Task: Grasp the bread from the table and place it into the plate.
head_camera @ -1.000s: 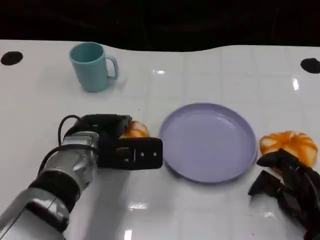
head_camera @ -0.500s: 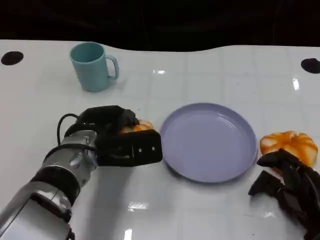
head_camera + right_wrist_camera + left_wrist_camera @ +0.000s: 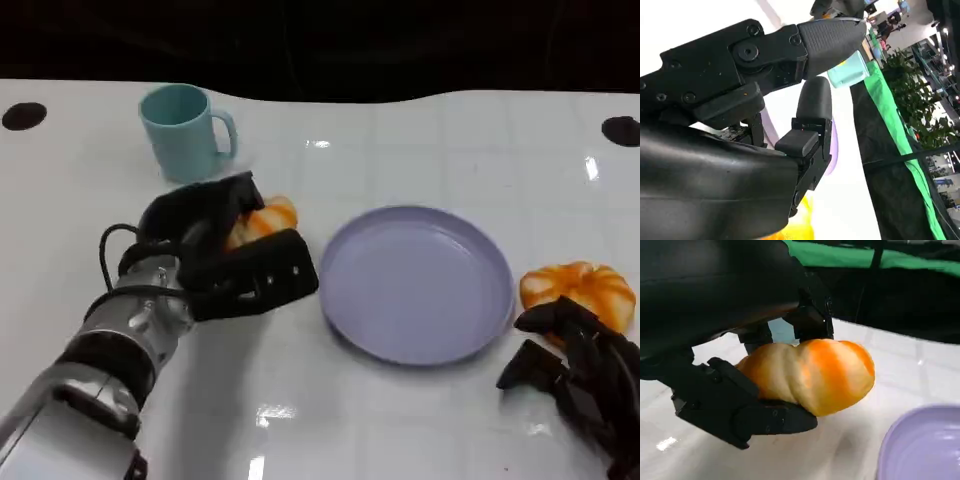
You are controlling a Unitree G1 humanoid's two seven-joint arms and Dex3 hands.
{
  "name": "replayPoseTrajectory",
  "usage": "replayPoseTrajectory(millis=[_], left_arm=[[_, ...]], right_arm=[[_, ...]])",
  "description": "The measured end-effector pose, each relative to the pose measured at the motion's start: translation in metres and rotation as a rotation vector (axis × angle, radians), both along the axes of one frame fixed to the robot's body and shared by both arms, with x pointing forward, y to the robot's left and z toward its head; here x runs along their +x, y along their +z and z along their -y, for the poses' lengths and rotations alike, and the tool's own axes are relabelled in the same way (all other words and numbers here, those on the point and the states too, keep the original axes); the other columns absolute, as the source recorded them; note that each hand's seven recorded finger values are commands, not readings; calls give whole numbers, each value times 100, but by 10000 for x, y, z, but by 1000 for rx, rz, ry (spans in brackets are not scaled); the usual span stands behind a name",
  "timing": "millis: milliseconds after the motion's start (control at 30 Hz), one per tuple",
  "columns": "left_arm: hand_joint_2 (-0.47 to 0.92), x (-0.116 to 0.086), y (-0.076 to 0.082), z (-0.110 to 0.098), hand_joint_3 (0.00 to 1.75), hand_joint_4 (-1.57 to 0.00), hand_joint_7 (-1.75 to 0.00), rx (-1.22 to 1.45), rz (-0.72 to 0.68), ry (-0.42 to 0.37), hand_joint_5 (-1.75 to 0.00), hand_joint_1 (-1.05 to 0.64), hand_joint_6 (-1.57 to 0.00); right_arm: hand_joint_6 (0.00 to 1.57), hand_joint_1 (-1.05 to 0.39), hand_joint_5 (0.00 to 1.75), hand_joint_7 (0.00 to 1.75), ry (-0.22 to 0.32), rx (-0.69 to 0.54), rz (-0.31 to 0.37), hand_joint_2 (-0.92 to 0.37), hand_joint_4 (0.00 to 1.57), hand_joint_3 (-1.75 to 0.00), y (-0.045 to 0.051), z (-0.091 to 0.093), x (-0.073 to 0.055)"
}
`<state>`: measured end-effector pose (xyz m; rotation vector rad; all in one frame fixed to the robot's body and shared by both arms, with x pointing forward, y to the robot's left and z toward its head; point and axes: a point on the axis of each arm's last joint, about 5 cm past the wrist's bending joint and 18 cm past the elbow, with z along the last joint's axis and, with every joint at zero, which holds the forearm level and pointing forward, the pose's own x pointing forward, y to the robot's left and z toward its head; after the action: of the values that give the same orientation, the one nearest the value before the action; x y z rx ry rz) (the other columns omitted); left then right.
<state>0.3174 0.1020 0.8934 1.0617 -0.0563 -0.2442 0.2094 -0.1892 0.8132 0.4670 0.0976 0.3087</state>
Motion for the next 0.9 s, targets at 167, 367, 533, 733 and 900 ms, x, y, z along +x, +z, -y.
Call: replayPoseTrajectory(millis=[167, 367, 533, 733, 900], left_arm=[[52, 33, 99, 38, 117, -89, -175, -86, 51, -18, -175, -16, -67], [51, 55, 207, 108, 116, -87, -175, -131, 102, -75, -175, -13, -66], [55, 55, 276, 195, 112, -84, -175, -163, 95, -147, -175, -13, -64], [45, 36, 401, 406, 127, -89, -175, -239, 110, -301, -175, -16, -73], [43, 13, 432, 515, 130, -91, -175, -263, 85, -378, -175, -15, -75]], right_arm=[[66, -55, 157, 118, 0, 0, 1, -92, 67, -19, 1, -1, 4], [67, -55, 157, 118, -1, -1, 4, -92, 68, -20, -2, -6, 9], [66, -54, 156, 117, -1, 13, 0, -92, 67, -19, -2, -4, 14], [67, -55, 156, 117, 4, 13, 7, -92, 69, -21, -1, -16, 16], [68, -56, 156, 116, 1, 2, 13, -92, 70, -20, -6, -13, 10]])
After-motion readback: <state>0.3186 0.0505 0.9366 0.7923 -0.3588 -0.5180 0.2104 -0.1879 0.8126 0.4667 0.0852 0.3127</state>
